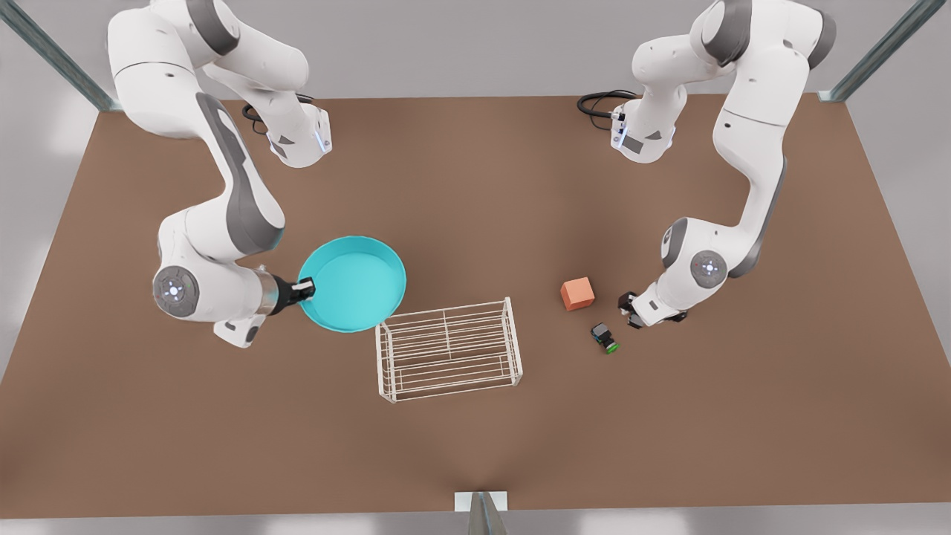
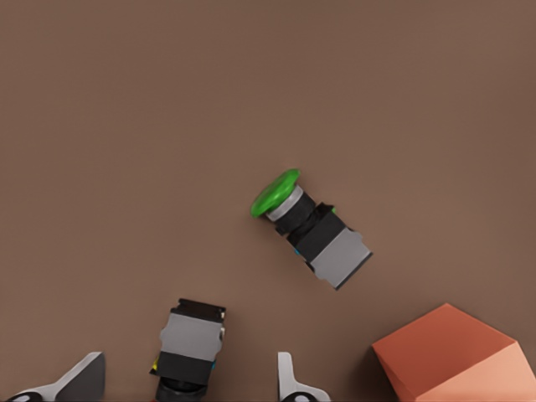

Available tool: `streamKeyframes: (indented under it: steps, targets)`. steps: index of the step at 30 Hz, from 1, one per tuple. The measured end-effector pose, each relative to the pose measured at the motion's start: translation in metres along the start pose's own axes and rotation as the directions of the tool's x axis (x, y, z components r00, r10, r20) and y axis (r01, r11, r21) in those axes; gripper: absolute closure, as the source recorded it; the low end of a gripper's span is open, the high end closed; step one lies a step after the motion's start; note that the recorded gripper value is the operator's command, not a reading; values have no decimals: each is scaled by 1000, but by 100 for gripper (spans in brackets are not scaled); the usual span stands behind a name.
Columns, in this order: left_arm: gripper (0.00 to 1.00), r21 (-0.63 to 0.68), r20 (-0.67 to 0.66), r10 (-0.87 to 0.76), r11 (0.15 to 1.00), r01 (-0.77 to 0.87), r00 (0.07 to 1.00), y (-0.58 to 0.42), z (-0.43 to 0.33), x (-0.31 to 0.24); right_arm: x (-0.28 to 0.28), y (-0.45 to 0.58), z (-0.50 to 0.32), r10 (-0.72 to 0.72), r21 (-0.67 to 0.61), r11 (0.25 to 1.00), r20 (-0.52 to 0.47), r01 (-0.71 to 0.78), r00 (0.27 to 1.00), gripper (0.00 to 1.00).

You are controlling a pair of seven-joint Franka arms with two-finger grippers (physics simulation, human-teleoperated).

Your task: Place the plate on the shelf with right arm and place the red button switch in the plate with left arm

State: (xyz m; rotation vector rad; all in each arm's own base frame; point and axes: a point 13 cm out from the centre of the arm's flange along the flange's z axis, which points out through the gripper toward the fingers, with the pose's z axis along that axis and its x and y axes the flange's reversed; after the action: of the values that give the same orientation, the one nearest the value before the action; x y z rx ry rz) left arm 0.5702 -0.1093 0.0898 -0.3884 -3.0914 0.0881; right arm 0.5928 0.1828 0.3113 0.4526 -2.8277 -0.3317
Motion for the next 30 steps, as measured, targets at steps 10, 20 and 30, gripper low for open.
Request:
streamKeyframes:
  steps: [10, 20, 30]
  targets:
    - [0, 17, -23, 4, 1000, -4, 1000, -3, 24, 6, -92, 108, 48, 55, -26, 998, 142, -52, 988, 77]
    - [0, 35, -20, 4, 999, -3, 1000, -6, 48, 6, -140, 135, 78, 168, -47, 986, 262, -161, 950, 0]
    - [22, 35, -1, 11, 999, -11, 1000, -7, 53, 2, -101, 115, -67, 284, -41, 955, 393, -292, 875, 0]
